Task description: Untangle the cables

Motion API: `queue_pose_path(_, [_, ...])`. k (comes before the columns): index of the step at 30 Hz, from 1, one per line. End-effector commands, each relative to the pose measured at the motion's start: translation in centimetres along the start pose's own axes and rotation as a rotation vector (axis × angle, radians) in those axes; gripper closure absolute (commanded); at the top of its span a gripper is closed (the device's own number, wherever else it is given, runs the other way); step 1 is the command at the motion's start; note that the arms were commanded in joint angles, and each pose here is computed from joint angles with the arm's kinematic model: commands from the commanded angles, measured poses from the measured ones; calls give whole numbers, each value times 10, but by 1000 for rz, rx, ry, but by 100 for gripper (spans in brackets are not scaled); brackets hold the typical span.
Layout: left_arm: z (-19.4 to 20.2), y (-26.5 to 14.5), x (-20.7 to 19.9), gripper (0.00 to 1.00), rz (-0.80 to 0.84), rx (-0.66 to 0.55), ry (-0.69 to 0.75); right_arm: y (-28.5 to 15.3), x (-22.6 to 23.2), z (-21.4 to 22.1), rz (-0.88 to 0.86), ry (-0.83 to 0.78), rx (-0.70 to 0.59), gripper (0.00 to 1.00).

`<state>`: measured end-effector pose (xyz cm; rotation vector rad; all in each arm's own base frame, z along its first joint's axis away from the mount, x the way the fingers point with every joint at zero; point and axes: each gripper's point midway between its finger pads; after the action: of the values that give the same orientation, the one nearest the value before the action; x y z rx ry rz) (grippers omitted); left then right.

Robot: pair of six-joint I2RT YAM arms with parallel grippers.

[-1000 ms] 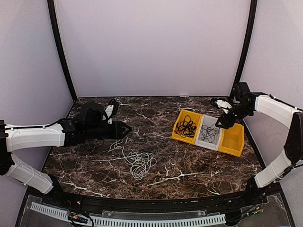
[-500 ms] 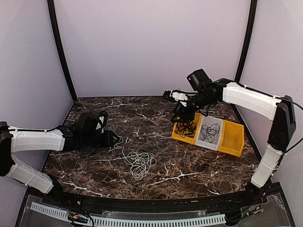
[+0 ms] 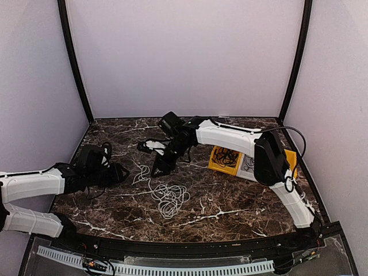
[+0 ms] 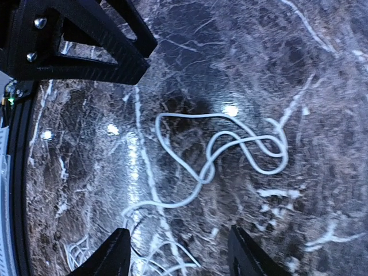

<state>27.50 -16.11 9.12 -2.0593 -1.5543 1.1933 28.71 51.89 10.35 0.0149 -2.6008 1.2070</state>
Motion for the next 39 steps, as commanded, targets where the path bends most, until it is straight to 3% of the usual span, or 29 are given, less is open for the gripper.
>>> queue_pose_path(1, [8,-8,14,59,-28,-7,-37,17,31,14,-181,144,48,36])
queue_pose_path(11, [7,-12,13,59,-8,-25,-30,40,49,22,-315,221,63,32])
queue_pose_path(19, [6,-12,10,59,10,-27,-37,57,52,21,-358,264,53,35])
queue_pose_path(28, [3,-14,7,59,25,-35,-27,50,49,-5,-340,237,-18,61])
queue_pose_path(33, [2,-13,-1,59,65,-34,-24,35,50,-25,-321,187,-70,98])
queue_pose_path(39, [-6,-17,-24,57,181,-65,43,-2,58,-46,-266,103,-105,100])
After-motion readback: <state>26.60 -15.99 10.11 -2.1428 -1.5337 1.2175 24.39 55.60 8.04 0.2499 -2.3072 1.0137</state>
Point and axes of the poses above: each gripper's point midway between its finger pads, its own y axis out along the fingers, its own x axis along the line the jaws close on, z = x × y, and after that the axes turned 6 degrees about y, right-handed
